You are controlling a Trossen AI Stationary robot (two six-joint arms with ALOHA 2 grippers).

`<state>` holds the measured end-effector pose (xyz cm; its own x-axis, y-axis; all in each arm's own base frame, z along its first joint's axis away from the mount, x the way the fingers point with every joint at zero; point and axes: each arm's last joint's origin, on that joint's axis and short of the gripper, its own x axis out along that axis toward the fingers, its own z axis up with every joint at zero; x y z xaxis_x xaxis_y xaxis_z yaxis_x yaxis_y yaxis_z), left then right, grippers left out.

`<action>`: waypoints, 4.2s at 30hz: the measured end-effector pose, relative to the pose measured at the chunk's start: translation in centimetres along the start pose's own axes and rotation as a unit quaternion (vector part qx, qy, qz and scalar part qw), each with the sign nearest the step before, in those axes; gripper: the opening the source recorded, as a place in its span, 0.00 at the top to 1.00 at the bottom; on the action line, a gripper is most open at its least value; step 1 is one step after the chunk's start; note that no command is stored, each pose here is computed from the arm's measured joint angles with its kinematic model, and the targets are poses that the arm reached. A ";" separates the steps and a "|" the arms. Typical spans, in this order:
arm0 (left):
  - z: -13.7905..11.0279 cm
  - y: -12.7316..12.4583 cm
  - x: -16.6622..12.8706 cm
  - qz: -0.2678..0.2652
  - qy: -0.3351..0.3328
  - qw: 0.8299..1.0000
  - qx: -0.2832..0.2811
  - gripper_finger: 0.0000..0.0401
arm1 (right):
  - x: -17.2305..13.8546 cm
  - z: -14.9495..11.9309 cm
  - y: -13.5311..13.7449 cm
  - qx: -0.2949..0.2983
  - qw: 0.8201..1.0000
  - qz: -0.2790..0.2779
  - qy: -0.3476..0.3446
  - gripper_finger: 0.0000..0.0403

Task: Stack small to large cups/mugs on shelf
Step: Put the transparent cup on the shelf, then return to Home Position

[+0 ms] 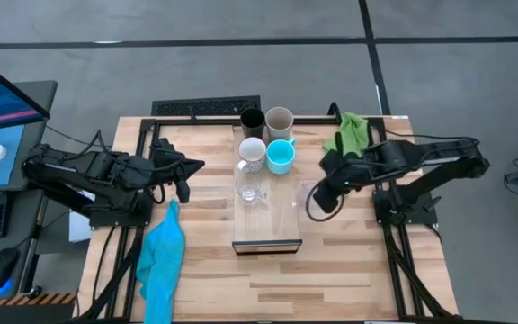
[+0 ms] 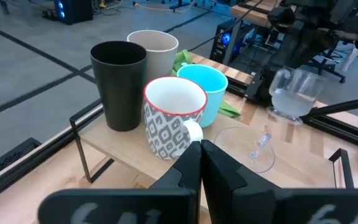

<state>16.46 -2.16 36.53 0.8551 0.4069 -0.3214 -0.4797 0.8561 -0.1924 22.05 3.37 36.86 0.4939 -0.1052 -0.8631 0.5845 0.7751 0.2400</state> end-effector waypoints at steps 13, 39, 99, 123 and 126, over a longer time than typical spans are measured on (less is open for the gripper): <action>-0.2 0.1 0.0 0.004 0.008 1.000 0.007 1.00 | 2.4 5.0 2.0 -0.101 0.993 -0.049 0.031 1.00; -0.2 0.1 0.0 0.006 0.006 1.000 0.008 1.00 | 7.5 7.9 4.1 -0.180 0.978 -0.076 0.069 1.00; 8.6 2.3 -8.0 -0.069 -0.103 0.992 0.010 1.00 | -17.2 4.8 -3.4 -0.136 0.945 0.058 -0.292 0.54; -1.7 8.0 -8.8 -0.064 -0.110 0.988 -0.093 1.00 | -13.9 -12.5 -18.1 -0.002 0.870 0.151 -0.469 0.55; -3.0 8.5 -8.6 -0.069 -0.111 0.986 -0.102 1.00 | -12.1 -14.1 -18.8 0.003 0.845 0.191 -0.499 0.56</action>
<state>4.44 0.67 34.85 0.9264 0.3694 -0.0725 -0.3653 0.8356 -0.4103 -3.96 -1.18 36.51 0.9428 -0.3233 0.0812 0.2613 0.8680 0.4222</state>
